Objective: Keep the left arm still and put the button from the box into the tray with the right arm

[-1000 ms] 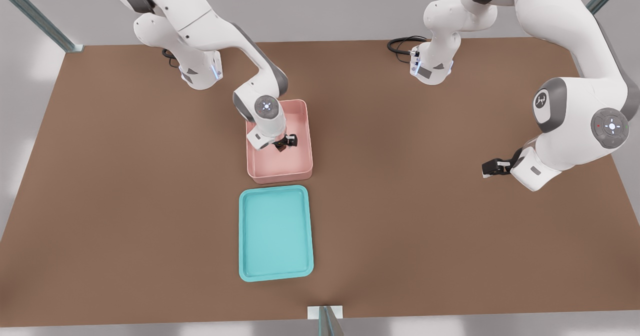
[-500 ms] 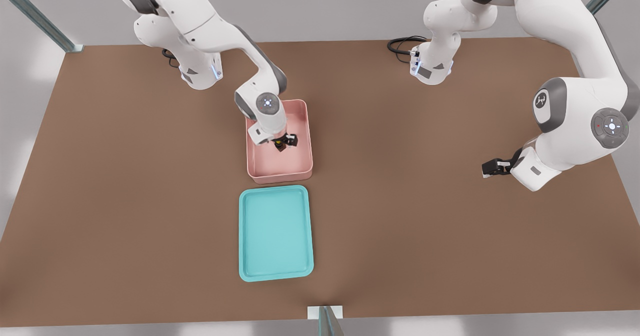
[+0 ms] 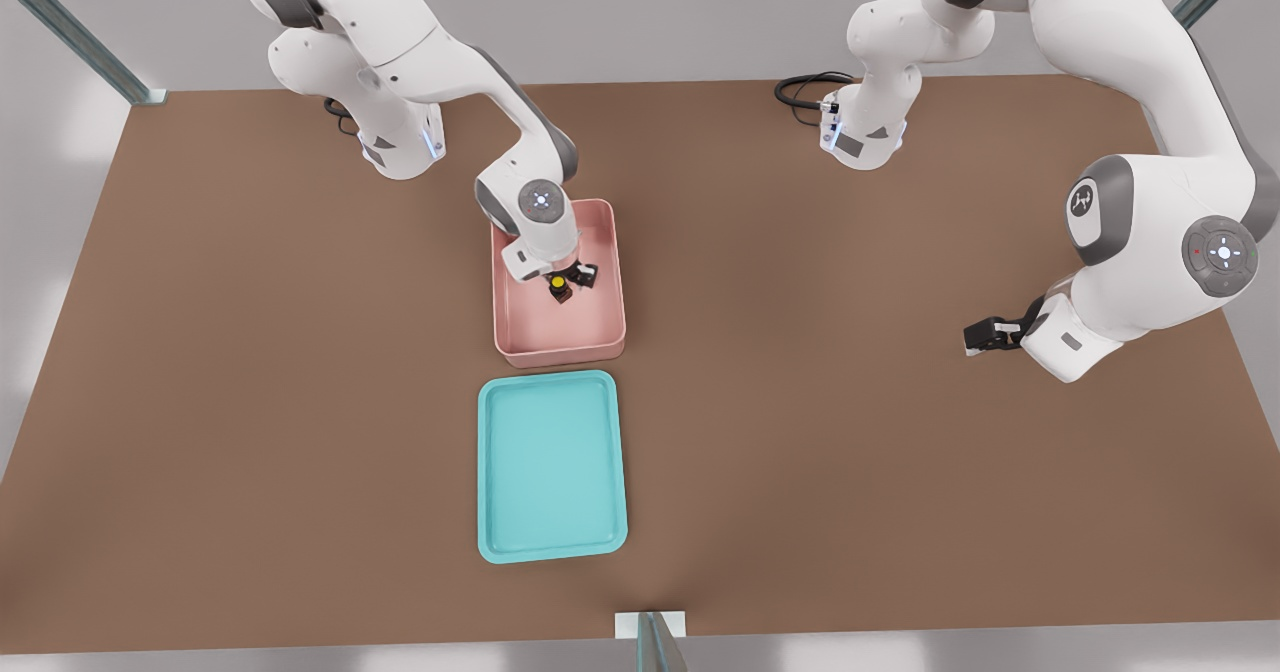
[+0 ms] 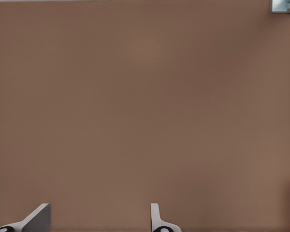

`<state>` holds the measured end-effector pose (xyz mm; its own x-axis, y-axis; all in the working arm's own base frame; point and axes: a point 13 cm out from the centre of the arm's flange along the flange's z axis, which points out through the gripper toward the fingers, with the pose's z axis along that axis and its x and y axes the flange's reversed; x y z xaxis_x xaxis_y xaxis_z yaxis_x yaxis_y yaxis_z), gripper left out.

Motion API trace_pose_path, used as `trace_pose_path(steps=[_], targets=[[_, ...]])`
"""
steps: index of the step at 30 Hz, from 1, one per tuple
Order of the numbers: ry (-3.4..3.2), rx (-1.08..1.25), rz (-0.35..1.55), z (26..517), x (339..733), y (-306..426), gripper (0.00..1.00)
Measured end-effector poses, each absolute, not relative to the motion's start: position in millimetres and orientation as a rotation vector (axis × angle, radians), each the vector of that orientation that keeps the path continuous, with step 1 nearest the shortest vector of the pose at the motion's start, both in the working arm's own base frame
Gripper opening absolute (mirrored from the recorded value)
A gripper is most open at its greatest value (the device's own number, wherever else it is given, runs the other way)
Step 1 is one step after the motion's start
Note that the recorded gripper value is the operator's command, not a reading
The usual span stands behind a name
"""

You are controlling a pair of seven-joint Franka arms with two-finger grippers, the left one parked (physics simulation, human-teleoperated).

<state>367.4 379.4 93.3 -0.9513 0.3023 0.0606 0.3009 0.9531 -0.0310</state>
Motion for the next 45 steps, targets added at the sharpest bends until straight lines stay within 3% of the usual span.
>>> trace_pose_path(steps=[8, 10, 13, 17, 28, 33, 39, 45], targets=[[-3.025, -0.501, 0.055, 82, 360, 370, 0.77], [-3.023, -0.506, 0.056, 80, 360, 370, 0.70], [-3.022, -0.520, 0.055, 80, 362, 368, 0.69], [-3.021, -0.539, 0.055, 80, 367, 363, 0.53], [-3.019, -0.559, 0.046, 82, 369, 365, 0.45], [-3.045, -0.574, 0.001, 108, 379, 369, 0.46], [-3.099, -0.633, -0.097, 178, 413, 371, 0.46], [-3.113, -0.838, -0.163, 233, 492, 325, 0.46]])
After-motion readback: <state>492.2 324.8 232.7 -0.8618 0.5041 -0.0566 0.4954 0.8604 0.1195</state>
